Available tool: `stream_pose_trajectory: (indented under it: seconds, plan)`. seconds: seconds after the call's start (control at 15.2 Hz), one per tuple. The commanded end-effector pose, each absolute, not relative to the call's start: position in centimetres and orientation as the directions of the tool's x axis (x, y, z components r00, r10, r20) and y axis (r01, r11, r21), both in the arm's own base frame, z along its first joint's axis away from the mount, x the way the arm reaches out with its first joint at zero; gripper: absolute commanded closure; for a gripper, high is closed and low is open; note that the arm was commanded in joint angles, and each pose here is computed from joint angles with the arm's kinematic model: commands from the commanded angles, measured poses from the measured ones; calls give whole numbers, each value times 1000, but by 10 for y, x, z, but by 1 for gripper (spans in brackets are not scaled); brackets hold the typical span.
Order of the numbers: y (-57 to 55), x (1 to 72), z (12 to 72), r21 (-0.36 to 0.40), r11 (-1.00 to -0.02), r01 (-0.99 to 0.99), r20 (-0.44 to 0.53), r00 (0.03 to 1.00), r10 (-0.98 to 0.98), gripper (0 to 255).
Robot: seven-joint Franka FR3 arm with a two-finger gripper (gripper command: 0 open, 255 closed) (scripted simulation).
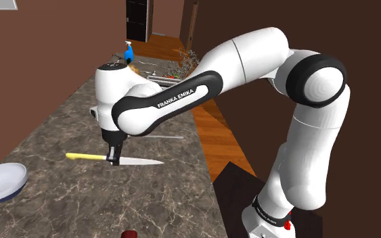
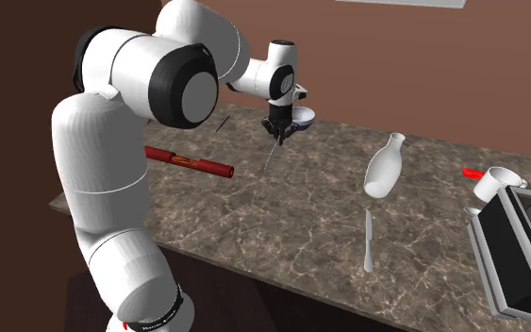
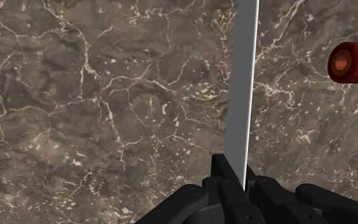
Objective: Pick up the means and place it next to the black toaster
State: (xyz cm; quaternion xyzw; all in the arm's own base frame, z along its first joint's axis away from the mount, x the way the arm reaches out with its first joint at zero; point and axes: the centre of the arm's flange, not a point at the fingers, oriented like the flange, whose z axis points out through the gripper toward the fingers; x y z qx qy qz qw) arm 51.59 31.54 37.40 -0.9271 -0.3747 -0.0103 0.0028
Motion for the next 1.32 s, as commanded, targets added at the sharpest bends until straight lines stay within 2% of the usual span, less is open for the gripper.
stream_pose_trajectory:
  seconds: [0.0,1.25]
  plan:
    - [316,515,384,3,-719,695,21,719,695,255]
    - [316,515,484,3,-719,695,21,719,695,255]
